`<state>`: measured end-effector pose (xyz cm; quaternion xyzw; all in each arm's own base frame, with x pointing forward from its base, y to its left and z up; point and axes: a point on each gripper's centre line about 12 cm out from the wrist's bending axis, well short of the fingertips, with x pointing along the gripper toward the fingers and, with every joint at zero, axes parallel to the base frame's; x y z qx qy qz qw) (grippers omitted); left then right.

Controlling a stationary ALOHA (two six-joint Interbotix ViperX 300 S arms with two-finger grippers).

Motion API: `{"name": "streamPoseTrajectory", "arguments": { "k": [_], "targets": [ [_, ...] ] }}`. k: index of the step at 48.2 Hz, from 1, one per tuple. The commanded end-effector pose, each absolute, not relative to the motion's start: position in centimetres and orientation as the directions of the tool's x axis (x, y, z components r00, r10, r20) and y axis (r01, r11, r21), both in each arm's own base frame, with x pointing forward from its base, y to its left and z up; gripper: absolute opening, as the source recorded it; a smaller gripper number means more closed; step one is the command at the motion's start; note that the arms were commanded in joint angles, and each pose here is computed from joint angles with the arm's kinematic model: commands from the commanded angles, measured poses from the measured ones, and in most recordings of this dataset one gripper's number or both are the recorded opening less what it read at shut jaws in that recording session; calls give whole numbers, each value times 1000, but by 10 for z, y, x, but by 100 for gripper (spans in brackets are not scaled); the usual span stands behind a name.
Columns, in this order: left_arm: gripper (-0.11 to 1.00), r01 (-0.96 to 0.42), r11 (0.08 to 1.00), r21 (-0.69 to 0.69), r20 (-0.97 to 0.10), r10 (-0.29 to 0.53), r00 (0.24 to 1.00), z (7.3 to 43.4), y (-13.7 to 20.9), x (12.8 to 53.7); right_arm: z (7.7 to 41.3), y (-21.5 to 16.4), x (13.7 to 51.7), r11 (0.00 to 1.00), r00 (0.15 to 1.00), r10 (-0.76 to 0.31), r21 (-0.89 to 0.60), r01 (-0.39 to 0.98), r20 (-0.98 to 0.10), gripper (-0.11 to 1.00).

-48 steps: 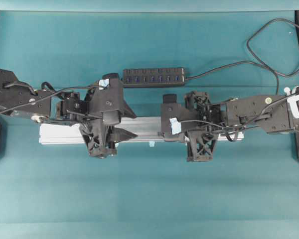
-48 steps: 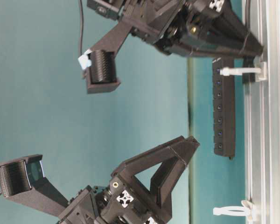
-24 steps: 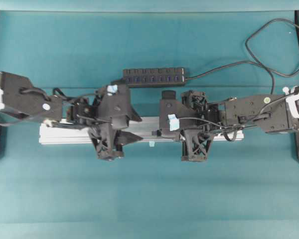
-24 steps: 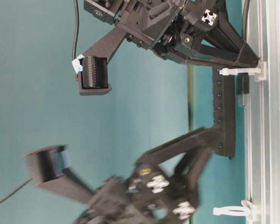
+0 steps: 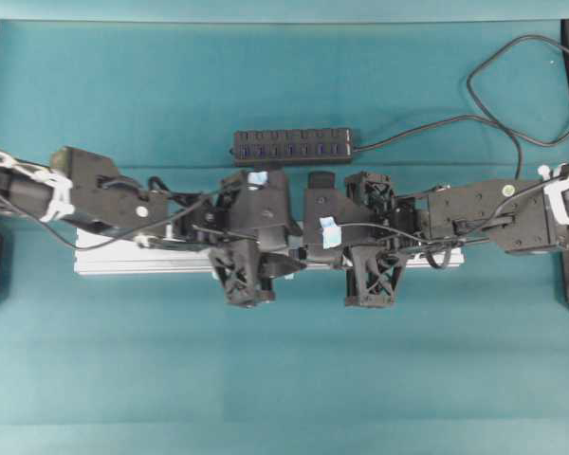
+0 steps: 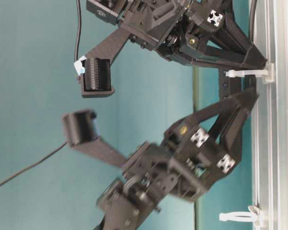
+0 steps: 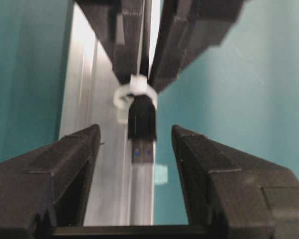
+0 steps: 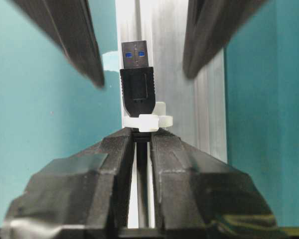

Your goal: Pass the USB cable through three rings with both arms.

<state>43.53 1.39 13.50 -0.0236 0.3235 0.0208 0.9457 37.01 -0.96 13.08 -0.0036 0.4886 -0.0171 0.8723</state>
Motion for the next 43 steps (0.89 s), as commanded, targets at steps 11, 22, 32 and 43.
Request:
{"name": "streamPoseTrajectory", "arguments": {
  "k": [11,22,32,43],
  "targets": [
    [52,-49,998,-28,-598,23,801,139,13,438,137,-8,372,999,542,-31,-16,32,-840,-6],
    [51,-48,998,-28,-599,22,800,138,13,438,137,-7,372,999,542,-29,-15,30,-840,-6],
    [51,-44,999,-28,-606,18,796,135,11,438,137,-6,372,999,542,-27,-14,28,-840,-6],
    [53,-40,999,-32,-601,13,799,134,8,440,137,-5,372,1000,542,-26,-13,28,-840,-6]
  ]
}}
